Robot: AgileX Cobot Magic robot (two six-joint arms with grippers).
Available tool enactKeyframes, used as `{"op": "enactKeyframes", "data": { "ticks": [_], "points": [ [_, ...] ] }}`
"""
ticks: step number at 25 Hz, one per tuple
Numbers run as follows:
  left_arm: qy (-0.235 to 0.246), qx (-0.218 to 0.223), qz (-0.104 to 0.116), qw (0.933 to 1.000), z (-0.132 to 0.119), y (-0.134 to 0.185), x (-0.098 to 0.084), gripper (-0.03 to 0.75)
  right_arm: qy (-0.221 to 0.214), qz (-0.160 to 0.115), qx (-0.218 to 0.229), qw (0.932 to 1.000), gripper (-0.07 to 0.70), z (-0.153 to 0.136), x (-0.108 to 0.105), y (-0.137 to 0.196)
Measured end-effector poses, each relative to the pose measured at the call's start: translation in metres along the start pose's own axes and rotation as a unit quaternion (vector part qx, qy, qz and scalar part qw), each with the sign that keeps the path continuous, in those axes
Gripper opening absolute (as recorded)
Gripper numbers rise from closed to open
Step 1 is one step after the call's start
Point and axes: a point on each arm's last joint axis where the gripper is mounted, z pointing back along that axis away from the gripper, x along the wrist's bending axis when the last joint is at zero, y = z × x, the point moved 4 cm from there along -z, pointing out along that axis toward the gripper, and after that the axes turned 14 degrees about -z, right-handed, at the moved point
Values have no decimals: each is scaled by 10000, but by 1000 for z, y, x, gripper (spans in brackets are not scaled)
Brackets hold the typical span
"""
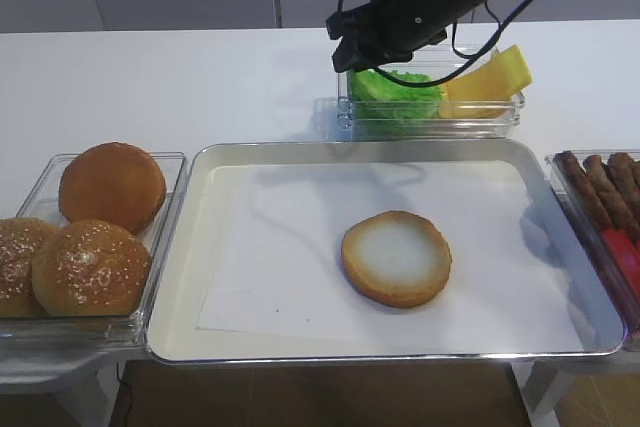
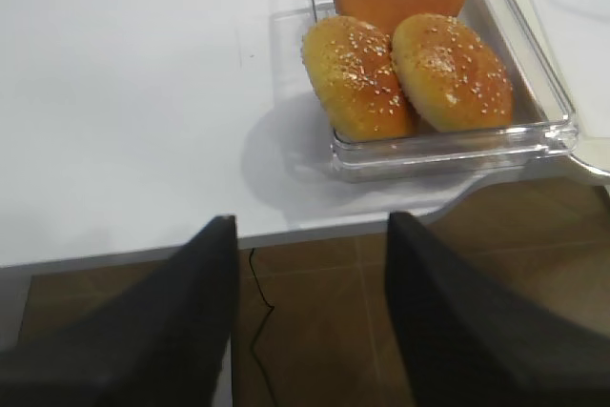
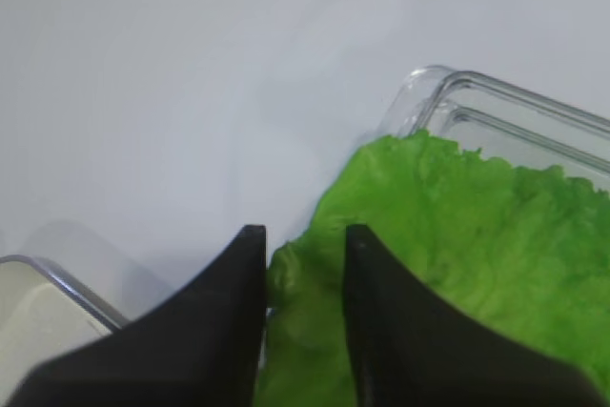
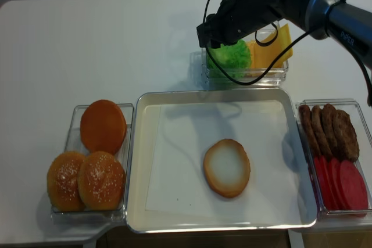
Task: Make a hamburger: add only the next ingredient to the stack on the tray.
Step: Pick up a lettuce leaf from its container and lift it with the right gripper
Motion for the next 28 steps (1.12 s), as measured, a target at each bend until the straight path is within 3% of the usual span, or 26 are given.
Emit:
{"op": "enactKeyframes", "data": {
  "ticks": [13,21,28],
  "points": [
    [0,0,0,10000,0,0,0,372,0,87,0,10000,17,0,0,0],
    [0,0,0,10000,0,0,0,372,-20,202,-114,9997,6,12,7,-5],
    [0,0,0,10000,0,0,0,372,-23,474,-173,9987,5,35,20,-11]
  ]
}}
